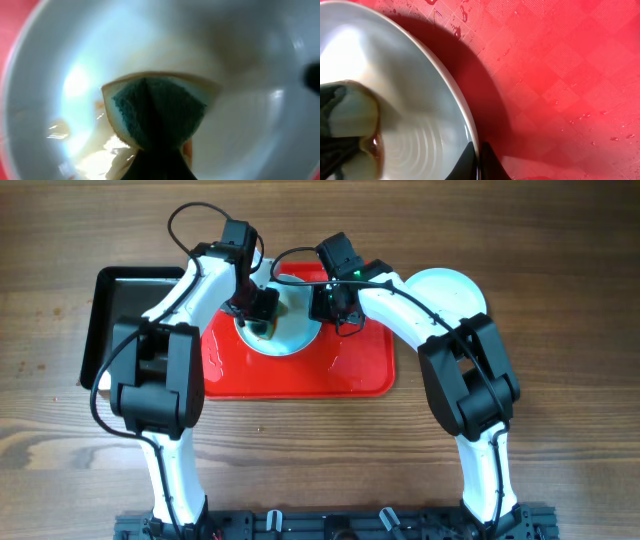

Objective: Clean dirty plates on tray and stack at the side

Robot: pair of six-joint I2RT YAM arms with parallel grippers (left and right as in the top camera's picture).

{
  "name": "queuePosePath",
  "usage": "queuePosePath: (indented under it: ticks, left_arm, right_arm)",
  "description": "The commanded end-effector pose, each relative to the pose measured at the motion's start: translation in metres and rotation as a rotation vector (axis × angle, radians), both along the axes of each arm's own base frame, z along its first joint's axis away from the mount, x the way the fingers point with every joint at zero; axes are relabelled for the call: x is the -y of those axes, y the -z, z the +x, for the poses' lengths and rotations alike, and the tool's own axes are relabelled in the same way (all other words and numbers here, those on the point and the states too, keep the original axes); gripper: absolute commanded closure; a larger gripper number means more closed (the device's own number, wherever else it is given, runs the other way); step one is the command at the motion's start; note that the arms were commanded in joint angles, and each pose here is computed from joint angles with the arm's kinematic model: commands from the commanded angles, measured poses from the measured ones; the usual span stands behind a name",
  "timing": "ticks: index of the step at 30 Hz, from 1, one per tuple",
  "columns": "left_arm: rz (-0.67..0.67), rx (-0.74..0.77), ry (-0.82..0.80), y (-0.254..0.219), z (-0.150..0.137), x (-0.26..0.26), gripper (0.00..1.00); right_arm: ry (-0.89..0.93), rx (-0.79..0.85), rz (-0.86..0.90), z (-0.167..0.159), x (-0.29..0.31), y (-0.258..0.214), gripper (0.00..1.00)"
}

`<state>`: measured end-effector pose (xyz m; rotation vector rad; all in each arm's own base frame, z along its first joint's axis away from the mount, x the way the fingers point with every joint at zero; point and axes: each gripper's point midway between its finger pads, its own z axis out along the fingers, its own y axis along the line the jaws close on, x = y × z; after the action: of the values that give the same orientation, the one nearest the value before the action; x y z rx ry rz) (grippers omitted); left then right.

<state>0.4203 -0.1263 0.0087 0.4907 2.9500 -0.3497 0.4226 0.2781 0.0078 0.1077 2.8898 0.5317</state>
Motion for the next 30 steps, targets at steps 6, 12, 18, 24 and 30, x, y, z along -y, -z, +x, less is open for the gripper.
queuePosePath:
  ticks: [6,12,18,24,30]
  left_arm:
    - [-0.219,0.041,-0.117,0.021,0.028,0.039,0.96]
    - [0.186,0.133,-0.572,0.035,0.047,-0.044,0.96]
    - [0.347,0.078,-0.635,0.037,0.022,-0.072,0.96]
    - [0.407,-0.025,-0.669,0.038,-0.006,-0.079,0.96]
    - [0.096,-0.319,-0.415,0.035,-0.047,-0.033,0.96]
  right_arm:
    - [-0.027,-0.034,0.016,-0.009,-0.011,0.012,0.96]
    - [-0.028,-0.034,0.015,-0.01,-0.011,0.012,0.96]
    - [-0.028,-0.033,0.016,-0.009,-0.011,0.012,0.96]
    - [-0.029,-0.035,0.015,-0.01,-0.011,0.012,0.96]
    - [-0.029,-0.035,0.015,-0.01,-0.011,0.012,0.96]
